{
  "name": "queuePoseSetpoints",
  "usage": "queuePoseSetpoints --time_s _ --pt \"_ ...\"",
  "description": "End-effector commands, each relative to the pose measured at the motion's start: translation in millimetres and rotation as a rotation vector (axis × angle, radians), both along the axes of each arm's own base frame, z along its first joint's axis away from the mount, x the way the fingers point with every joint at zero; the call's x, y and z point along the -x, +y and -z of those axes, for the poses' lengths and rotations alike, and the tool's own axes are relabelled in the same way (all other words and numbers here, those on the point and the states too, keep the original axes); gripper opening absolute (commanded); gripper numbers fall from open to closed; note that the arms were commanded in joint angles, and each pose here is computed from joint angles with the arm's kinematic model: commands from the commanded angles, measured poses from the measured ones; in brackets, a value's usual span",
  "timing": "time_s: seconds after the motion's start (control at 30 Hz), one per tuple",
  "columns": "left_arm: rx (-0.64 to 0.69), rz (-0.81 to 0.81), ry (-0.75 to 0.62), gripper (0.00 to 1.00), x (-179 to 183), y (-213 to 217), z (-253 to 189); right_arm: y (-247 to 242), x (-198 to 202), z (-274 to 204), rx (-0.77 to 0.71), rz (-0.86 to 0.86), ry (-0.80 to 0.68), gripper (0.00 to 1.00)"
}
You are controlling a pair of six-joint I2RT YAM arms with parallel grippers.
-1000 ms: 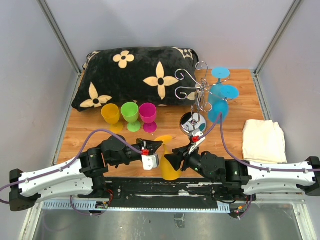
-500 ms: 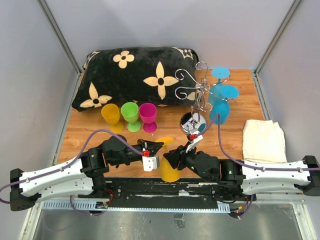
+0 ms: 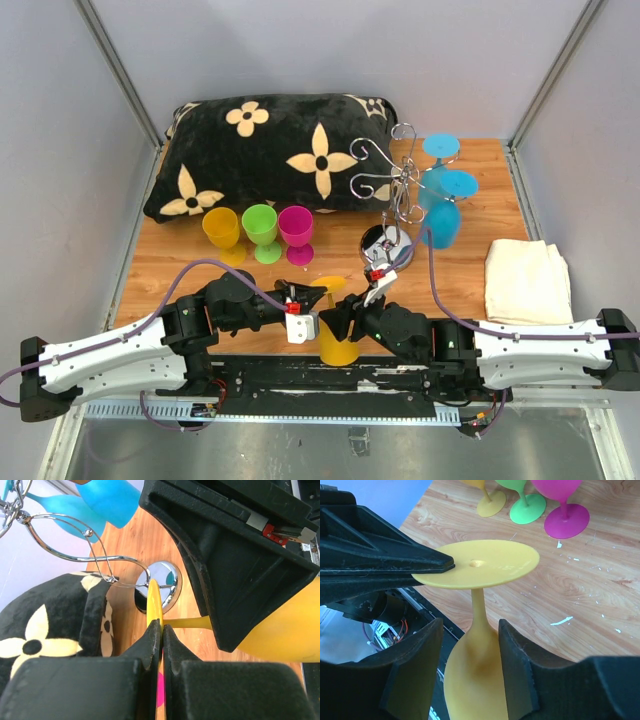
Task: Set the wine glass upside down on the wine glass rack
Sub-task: Turn the wine glass upside down at the wine rack.
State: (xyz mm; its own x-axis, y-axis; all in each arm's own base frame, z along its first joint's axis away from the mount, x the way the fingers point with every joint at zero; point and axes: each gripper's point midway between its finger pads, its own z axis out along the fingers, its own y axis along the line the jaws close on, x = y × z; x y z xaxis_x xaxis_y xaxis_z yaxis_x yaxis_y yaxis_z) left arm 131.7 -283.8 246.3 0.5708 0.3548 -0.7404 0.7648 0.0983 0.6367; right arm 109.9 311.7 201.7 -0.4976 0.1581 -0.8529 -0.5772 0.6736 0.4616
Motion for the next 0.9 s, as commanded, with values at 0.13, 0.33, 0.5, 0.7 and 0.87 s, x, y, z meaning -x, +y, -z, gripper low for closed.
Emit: queuePoseSetpoints --time_s 0.13,0.33,0.5,0.7,0.87 --pt "0.090 0.031 -0.030 0.01 4.0 -7.4 -30.3 2.2 -7.7 -10.9 -0.010 0.026 -0.032 0.41" --pt "0.112 0.018 -0.019 0.00 2.2 -8.8 -35.7 1.4 -9.2 -6.2 -0.009 0.037 -0.033 0.40" --pt "0.114 0.020 -0.008 0.01 2.4 -11.0 -35.4 2.1 -11.7 -7.4 -0.003 0.045 -0.050 0.39" --pt "0.117 0.012 -0.004 0.00 1.3 -11.3 -35.2 -0.2 -12.1 -4.7 0.004 0.049 -0.050 0.26" --pt "0.133 -0.037 0.004 0.01 -5.0 -6.4 -38.8 -7.9 -15.5 -0.4 0.024 0.073 -0.059 0.11"
